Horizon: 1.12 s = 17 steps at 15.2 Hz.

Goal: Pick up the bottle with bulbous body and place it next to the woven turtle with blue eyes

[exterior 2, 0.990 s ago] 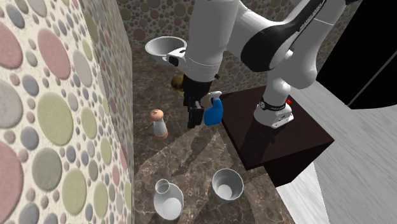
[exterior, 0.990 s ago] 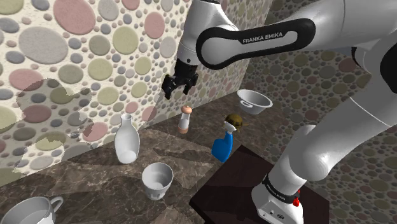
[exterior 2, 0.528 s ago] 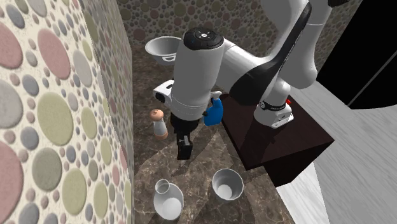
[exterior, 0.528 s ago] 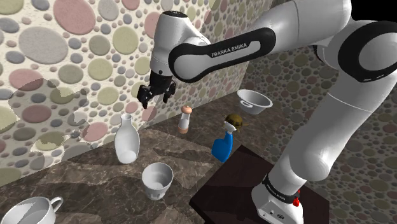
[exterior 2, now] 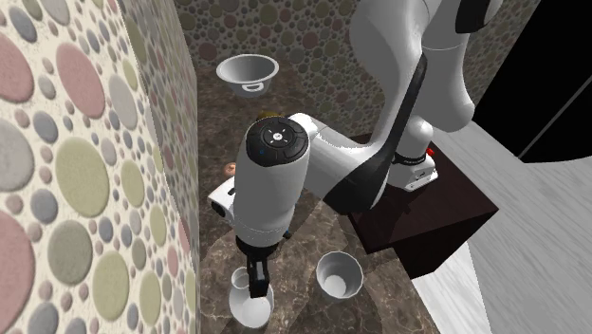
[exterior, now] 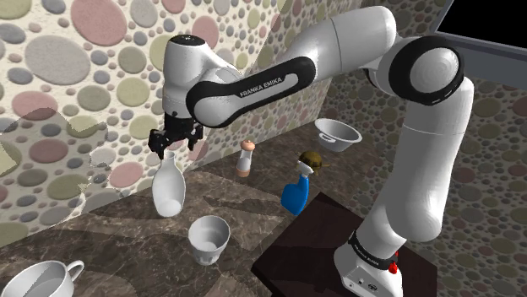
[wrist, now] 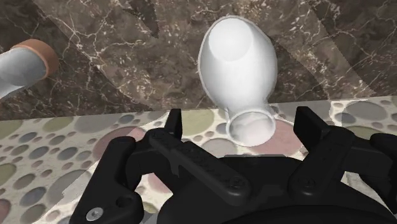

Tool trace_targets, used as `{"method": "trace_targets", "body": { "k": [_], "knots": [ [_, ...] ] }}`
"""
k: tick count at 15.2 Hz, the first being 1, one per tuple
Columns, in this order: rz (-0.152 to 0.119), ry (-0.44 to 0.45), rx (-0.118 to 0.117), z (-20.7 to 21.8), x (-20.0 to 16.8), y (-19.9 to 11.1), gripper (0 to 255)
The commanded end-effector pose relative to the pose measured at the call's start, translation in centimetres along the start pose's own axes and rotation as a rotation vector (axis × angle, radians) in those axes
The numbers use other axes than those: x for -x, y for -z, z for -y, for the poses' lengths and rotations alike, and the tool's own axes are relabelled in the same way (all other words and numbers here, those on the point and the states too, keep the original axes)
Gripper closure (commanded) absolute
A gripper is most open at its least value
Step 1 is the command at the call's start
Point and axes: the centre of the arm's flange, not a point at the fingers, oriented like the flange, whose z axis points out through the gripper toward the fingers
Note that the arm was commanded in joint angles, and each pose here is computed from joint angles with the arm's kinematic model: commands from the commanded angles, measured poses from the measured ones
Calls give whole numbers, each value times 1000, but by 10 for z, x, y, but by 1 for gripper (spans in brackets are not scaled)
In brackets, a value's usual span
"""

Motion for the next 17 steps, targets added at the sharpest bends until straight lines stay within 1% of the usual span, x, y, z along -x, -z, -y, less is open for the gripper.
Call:
{"method": "trace_targets", "body": {
  "k": [1,9,16,17],
  "knots": [
    [0,-2,1,16,-7,-13,0],
    [0,-2,1,16,-7,-53,0],
    [0,-2,1,16,-7,-53,0],
    [0,-2,1,16,-7,-53,255]
  ]
}}
